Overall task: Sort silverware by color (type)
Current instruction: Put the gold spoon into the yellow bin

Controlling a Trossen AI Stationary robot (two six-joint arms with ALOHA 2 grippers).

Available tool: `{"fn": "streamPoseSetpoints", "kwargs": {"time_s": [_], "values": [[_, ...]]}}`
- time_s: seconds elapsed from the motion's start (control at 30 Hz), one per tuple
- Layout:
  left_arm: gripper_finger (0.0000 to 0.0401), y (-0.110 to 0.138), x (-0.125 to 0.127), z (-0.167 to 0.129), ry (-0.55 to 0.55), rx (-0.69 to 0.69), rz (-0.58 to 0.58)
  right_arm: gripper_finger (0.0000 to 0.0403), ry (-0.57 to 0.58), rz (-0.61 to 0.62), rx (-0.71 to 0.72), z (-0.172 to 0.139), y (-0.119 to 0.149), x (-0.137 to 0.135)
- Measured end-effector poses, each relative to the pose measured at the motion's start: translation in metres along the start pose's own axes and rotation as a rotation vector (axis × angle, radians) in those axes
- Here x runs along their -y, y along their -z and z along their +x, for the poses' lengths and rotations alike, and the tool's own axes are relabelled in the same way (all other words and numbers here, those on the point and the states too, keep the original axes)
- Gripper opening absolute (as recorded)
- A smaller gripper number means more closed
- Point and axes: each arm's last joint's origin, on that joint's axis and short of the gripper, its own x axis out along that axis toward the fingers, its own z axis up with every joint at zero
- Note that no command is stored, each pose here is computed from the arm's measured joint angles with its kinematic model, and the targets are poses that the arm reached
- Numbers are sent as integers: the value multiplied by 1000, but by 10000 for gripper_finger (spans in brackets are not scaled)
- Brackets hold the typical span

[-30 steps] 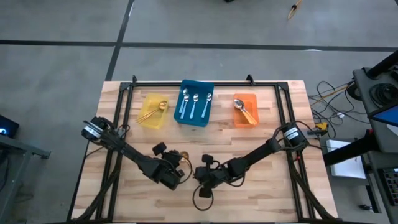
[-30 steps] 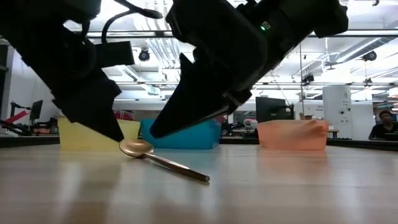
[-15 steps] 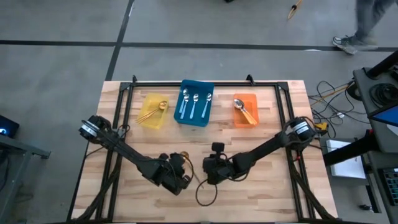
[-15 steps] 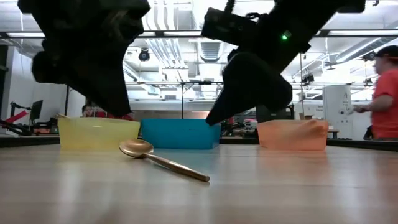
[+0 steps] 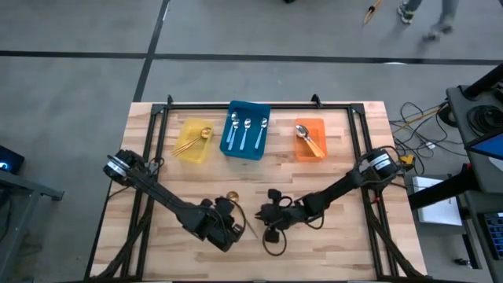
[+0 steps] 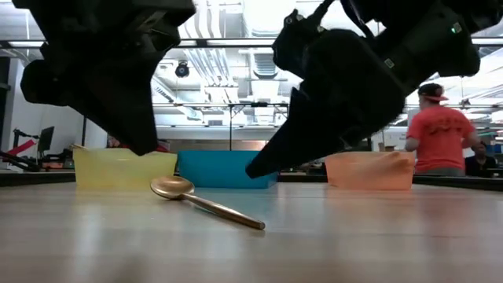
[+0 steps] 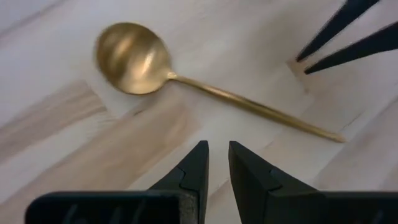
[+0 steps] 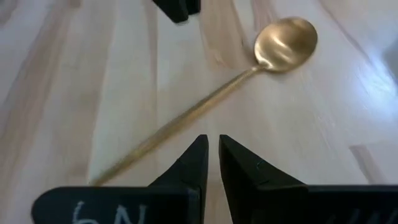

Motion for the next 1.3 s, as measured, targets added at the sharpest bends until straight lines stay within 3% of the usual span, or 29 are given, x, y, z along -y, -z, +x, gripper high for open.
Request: {"fn": "streamPoseSetpoints", "kwargs": {"time_s": [0.33, 0.7, 0.97, 1.13, 1.3], "values": [[45, 7, 0, -24, -53, 50, 153, 31, 1, 10, -48, 20, -3, -18], [45, 21, 4, -44, -16, 78, 211, 31, -3, 1, -27, 56, -17, -41], [45, 21, 4, -43, -14, 72, 198, 31, -1, -78, 30, 89, -52, -55], [45, 22, 3, -45, -20, 50, 159, 31, 81, -165, -29, 85, -57, -53], [45, 23, 0, -43, -40, 44, 43, 31, 161, -229, -142, 68, -59, -46]]}}
